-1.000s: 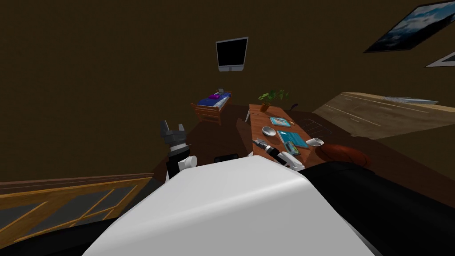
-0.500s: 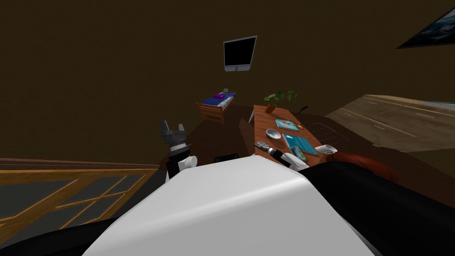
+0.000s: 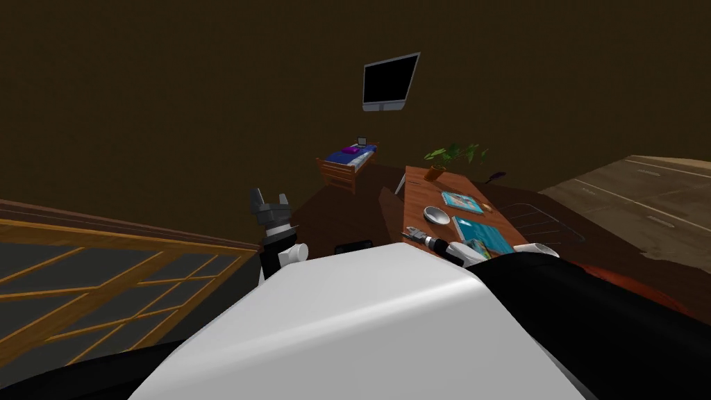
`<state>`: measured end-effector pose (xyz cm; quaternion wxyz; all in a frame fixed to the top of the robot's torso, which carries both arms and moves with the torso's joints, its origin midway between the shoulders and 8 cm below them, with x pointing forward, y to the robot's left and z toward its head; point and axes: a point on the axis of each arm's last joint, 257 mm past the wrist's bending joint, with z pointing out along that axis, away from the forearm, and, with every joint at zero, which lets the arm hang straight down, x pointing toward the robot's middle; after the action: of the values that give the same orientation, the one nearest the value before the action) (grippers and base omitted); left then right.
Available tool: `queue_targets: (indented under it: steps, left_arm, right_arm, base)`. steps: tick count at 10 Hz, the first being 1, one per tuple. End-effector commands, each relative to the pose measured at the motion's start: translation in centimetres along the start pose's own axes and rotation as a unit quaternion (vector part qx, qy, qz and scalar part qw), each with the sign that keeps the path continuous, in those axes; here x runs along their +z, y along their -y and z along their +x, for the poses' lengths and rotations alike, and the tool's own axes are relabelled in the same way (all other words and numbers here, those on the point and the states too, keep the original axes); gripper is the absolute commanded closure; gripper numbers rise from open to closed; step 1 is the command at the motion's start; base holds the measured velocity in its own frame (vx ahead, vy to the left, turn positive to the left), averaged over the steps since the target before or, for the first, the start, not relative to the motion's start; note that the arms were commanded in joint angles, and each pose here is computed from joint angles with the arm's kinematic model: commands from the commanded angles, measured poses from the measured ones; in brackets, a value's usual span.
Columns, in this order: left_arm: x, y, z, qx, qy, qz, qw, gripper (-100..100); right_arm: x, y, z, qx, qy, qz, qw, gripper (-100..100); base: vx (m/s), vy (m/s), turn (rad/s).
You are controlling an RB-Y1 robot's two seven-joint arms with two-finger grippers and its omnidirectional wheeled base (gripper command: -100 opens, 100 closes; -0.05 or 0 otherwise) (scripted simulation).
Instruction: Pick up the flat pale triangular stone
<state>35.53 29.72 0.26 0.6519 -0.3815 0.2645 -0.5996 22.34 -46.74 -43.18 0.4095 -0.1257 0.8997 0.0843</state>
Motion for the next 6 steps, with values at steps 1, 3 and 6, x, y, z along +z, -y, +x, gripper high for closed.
queue_targets:
  steps: [1, 3, 6]
  left_arm:
    - [0.0, 0.0, 0.0, 0.0, 0.0, 0.0, 1.0, 0]
    - [0.0, 0.0, 0.0, 0.0, 0.0, 0.0, 1.0, 0]
    - [0.0, 0.0, 0.0, 0.0, 0.0, 0.0, 1.0, 0]
  right_arm:
    - [-0.6, 0.1, 1.4, -0.013, -0.021, 0.0, 0.9997, -100]
    - [-2.9, 1.8, 5.7, -0.051, -0.09, -0.002, 0.9947, -100]
    - [-4.5, 2.8, 8.3, -0.073, -0.131, -0.003, 0.9886, -100]
  base:
    - [-0.004, -0.009, 0.171]
    - [-0.005, -0.007, 0.372]
    - [-0.001, -0.012, 0.106]
